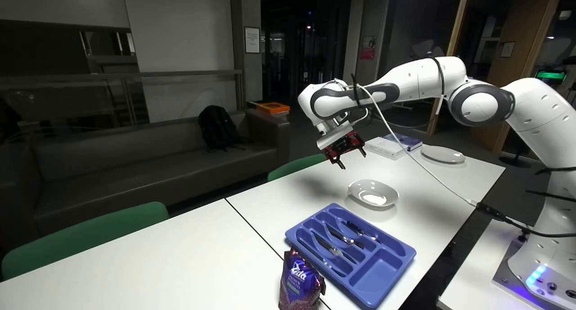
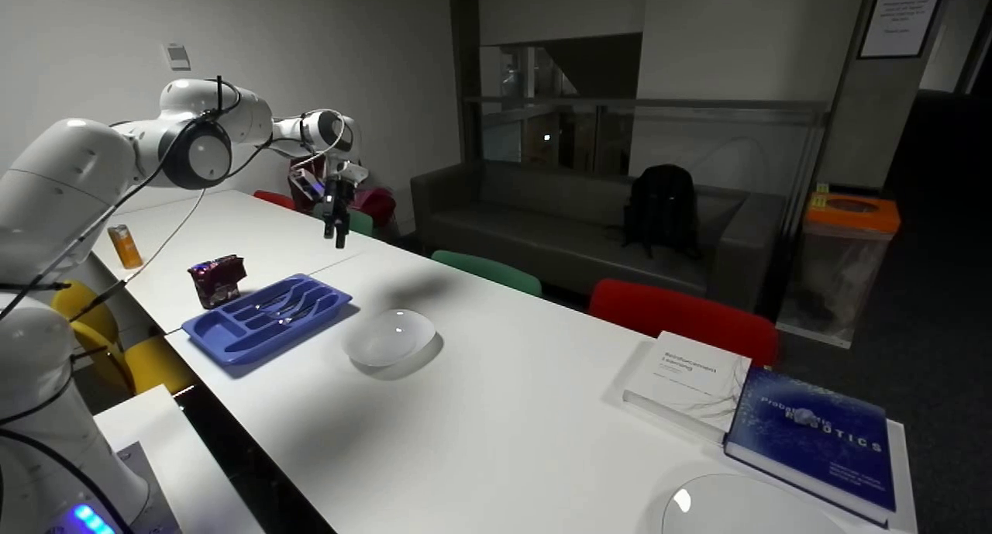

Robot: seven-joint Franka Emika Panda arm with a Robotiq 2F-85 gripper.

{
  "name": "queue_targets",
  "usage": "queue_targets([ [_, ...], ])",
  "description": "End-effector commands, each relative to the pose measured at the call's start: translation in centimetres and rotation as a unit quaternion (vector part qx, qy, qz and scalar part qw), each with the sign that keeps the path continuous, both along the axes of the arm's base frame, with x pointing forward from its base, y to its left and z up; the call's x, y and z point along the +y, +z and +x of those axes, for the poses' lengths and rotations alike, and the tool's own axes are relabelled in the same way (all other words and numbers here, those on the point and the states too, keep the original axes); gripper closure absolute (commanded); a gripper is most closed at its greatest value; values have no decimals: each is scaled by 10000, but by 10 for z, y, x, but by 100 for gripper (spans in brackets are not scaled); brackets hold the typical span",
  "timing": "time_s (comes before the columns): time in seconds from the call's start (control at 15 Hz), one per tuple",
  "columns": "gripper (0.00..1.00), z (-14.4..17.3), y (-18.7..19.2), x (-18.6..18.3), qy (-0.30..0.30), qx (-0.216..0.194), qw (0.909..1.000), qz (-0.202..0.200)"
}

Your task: Move the white plate

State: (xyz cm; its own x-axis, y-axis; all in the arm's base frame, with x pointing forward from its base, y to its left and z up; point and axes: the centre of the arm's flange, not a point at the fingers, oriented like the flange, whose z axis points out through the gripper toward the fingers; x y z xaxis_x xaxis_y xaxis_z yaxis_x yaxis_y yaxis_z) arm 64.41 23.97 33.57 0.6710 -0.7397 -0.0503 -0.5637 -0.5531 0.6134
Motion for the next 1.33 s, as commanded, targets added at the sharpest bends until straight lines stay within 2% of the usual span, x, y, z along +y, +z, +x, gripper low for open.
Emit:
queue_targets([
  [0.0,0,20,-11,-14,488,-14,9984,-285],
  [0.2,0,30,-25,-28,841,-156,9955,-407],
  [0.33,0,38,-34,-38,1097,-434,9923,-381],
  [0.6,0,54,-46,-51,1550,-1315,9791,9],
  [0.8,0,56,-57,-62,1565,-1712,9718,434],
  [1.0,0,49,-71,-68,1411,-1740,9717,754],
  [1.27,0,30,-87,-71,1110,-1408,9789,980],
])
